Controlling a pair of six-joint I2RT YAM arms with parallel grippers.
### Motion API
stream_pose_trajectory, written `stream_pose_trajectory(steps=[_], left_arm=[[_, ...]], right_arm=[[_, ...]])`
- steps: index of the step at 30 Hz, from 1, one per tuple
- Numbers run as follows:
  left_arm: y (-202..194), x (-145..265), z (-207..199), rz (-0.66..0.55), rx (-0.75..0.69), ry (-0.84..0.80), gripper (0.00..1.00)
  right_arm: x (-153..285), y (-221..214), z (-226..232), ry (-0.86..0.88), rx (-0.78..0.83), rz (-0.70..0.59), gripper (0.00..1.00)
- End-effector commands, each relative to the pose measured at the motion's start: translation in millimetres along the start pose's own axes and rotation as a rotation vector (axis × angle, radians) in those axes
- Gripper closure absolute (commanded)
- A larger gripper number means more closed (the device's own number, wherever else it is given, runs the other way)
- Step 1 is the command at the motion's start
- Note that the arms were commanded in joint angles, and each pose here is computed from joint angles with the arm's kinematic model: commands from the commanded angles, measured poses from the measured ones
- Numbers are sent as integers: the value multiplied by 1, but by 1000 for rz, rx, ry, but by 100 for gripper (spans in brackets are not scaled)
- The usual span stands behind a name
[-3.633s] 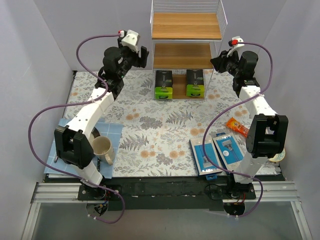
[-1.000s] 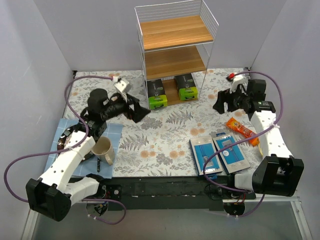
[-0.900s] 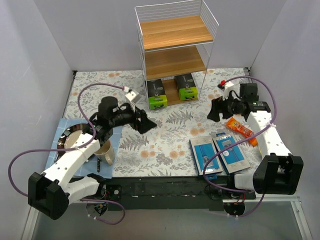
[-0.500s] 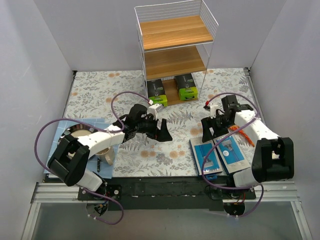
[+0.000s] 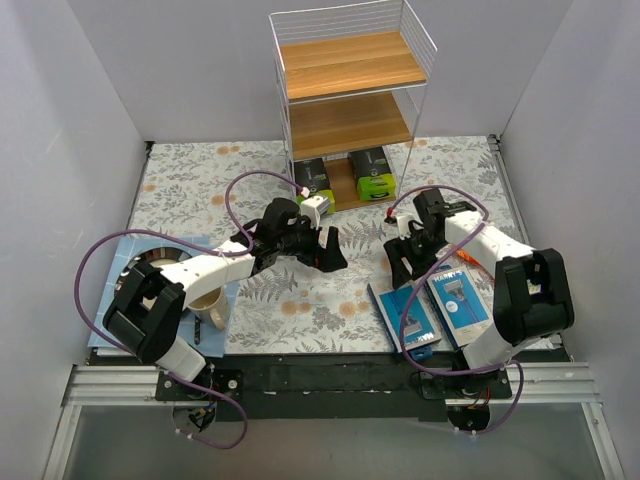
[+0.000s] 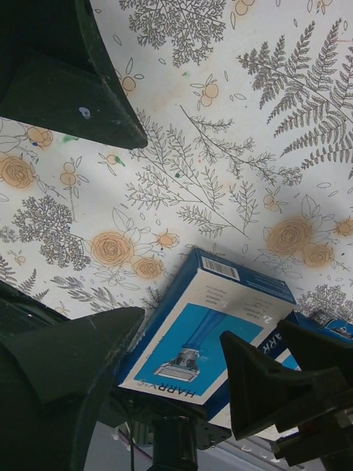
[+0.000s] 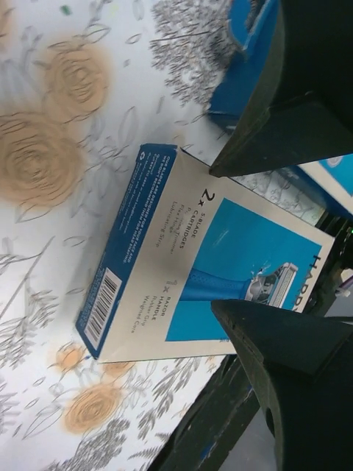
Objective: Place and organize the shaving razors onto the shelf
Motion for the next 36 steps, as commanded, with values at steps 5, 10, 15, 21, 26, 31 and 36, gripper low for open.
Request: stream_pose_trajectory(steps=[5, 10, 15, 21, 26, 31, 36], left_arm=[[-5, 12, -9, -48, 104, -29, 9], [-12, 12, -11, -42, 187, -52, 10], [-23, -1, -5, -8, 313, -55, 13], [-30, -14, -3, 29, 369, -78, 23], [-44, -22, -10, 76, 396, -127, 28], [-61, -36, -18, 132, 411, -148, 30], [-69, -36, -7, 116, 489, -13, 32]], right_arm=[[-51, 80, 2, 48, 19, -70, 23], [-61, 135, -9, 23, 37, -121, 22], [-21, 131, -17, -66, 49, -208, 21], [15, 72, -29, -96, 10, -204, 20], [1, 30, -19, -1, -18, -151, 20], [-21, 7, -8, 92, -22, -151, 27], [-44, 4, 8, 193, -76, -151, 47]])
Point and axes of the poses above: each gripper's point midway between its finger pads, its own x axis back along the fingers, its own z axis along the line the jaws close on, y = z × x, the point moved 9 cm from there along x, back along the fingers, and after that the axes turned 7 degrees about x, right-handed, at the moved point
